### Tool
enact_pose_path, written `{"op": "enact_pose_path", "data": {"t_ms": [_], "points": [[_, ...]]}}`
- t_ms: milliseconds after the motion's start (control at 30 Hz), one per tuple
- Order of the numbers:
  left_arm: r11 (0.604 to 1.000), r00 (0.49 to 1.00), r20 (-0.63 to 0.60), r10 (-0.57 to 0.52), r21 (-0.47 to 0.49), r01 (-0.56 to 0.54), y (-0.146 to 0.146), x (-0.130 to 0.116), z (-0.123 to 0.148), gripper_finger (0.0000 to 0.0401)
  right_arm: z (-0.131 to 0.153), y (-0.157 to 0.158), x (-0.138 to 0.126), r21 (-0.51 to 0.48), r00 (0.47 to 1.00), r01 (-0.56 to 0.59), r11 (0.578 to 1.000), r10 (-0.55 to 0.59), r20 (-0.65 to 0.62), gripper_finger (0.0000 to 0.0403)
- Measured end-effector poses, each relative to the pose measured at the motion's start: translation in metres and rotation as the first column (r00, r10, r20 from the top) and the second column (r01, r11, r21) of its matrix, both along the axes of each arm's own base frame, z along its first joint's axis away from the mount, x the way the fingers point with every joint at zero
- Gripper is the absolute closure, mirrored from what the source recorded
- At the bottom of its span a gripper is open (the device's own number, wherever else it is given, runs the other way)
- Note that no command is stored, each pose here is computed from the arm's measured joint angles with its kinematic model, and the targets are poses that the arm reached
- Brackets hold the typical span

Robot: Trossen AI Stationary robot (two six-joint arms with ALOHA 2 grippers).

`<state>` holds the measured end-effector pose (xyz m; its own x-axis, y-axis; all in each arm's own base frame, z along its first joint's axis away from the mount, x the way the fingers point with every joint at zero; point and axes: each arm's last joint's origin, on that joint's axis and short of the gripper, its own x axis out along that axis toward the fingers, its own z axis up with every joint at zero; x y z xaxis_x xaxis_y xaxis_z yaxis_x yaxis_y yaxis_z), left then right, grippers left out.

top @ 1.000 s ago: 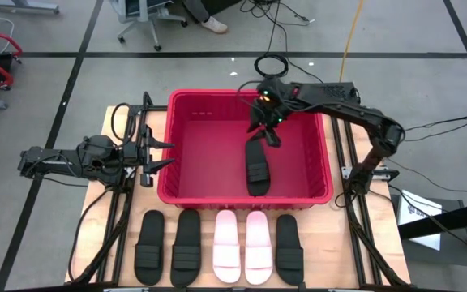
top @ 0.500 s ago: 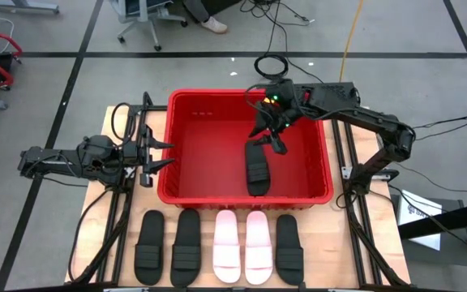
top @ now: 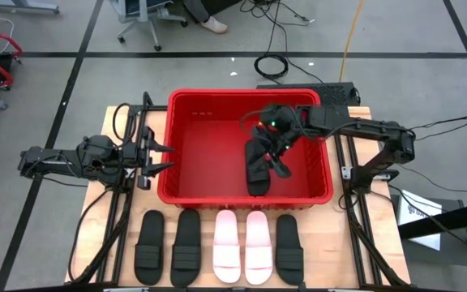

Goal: Pick and place slides into bin
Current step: Put the black slide into the red bin

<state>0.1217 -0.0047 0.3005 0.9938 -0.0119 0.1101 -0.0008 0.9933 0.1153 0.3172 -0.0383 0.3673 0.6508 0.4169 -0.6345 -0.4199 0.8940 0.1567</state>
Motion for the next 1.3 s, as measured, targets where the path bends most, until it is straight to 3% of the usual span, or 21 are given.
{"op": "enact_pose_path", "data": {"t_ms": [300, 633, 867, 1300], "points": [[0.998, 0.998, -0.011, -0.061, -0.019, 0.061, -0.002, 0.003, -0.001, 0.0203, 0.003, 0.055, -0.001, 0.065, 0.993, -0.107, 0.992, 0.109, -0.035, 0.0261], [0.983, 0.982, -0.05, -0.184, -0.033, 0.182, -0.007, 0.023, -0.007, 0.0203, -0.002, 0.106, -0.007, 0.143, 0.976, -0.173, 0.974, 0.189, -0.108, 0.0261], [0.982, 0.982, 0.008, -0.19, 0.003, 0.19, -0.007, 0.031, -0.003, 0.0203, -0.022, 0.135, -0.015, 0.102, 0.968, -0.109, 0.989, 0.128, -0.217, 0.0261], [0.976, 0.978, 0.011, -0.208, -0.067, 0.208, -0.008, 0.031, -0.003, 0.0203, -0.062, 0.18, -0.036, 0.083, 0.909, 0.042, 0.996, -0.004, -0.417, 0.0261]]}}
